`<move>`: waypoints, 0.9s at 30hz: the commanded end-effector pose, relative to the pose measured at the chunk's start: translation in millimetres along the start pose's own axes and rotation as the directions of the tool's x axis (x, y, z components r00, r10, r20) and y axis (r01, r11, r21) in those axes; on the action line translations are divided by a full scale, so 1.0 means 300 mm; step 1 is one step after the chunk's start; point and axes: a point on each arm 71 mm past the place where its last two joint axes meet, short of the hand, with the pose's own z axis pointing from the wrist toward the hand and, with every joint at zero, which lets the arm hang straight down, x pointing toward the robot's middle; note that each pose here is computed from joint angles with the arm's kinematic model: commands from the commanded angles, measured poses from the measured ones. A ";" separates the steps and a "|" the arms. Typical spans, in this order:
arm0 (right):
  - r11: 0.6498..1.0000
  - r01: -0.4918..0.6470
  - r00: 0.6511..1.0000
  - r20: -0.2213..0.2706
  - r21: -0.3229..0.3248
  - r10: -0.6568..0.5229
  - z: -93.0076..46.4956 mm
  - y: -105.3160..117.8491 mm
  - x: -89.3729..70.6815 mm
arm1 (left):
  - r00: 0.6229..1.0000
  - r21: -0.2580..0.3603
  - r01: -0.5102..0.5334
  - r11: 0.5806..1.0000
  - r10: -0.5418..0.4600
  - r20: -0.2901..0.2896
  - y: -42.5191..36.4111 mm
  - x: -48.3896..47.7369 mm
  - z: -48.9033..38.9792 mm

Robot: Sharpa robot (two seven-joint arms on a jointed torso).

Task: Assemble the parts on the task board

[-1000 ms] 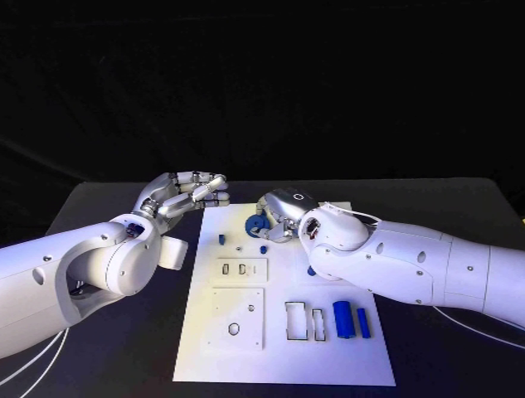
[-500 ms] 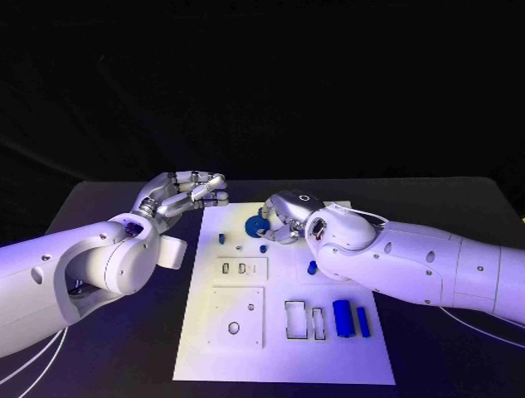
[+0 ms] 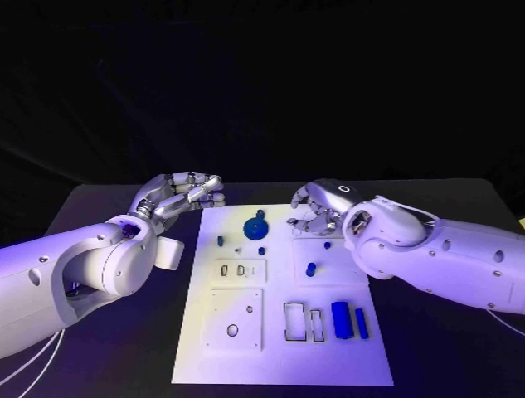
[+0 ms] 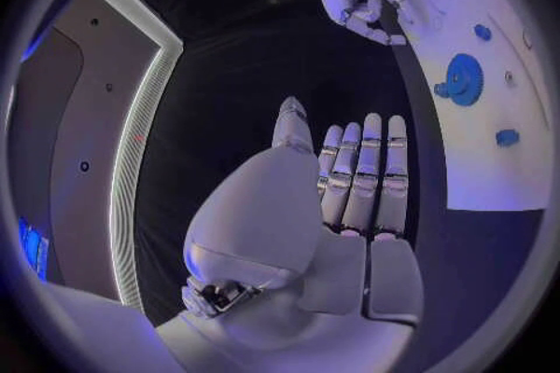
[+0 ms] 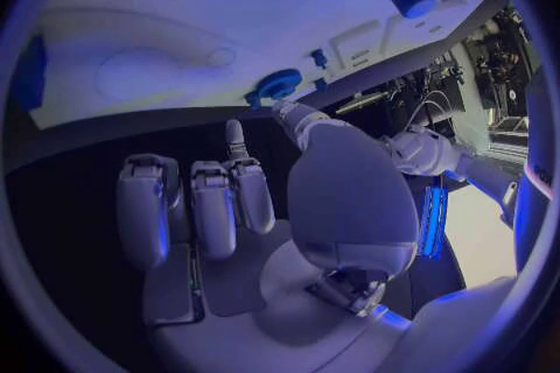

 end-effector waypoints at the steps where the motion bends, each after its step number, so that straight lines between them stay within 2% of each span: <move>1: 0.994 -0.108 0.994 -0.018 0.017 0.108 -0.029 -0.048 -0.029 | 1.000 0.011 0.007 1.000 -0.007 -0.013 -0.004 0.004 0.005; 6: 0.993 -0.115 0.992 -0.055 0.017 0.116 -0.095 -0.162 -0.075 | 1.000 0.017 0.007 1.000 -0.007 -0.019 -0.002 0.001 0.011; 14: 0.988 -0.131 0.985 -0.100 0.076 0.138 -0.149 -0.296 -0.085 | 1.000 0.019 0.007 1.000 -0.007 -0.021 0.002 -0.002 0.017; 27: 0.985 -0.125 0.982 -0.129 0.122 0.141 -0.167 -0.368 -0.046 | 1.000 0.019 0.007 1.000 -0.006 -0.021 0.004 -0.005 0.018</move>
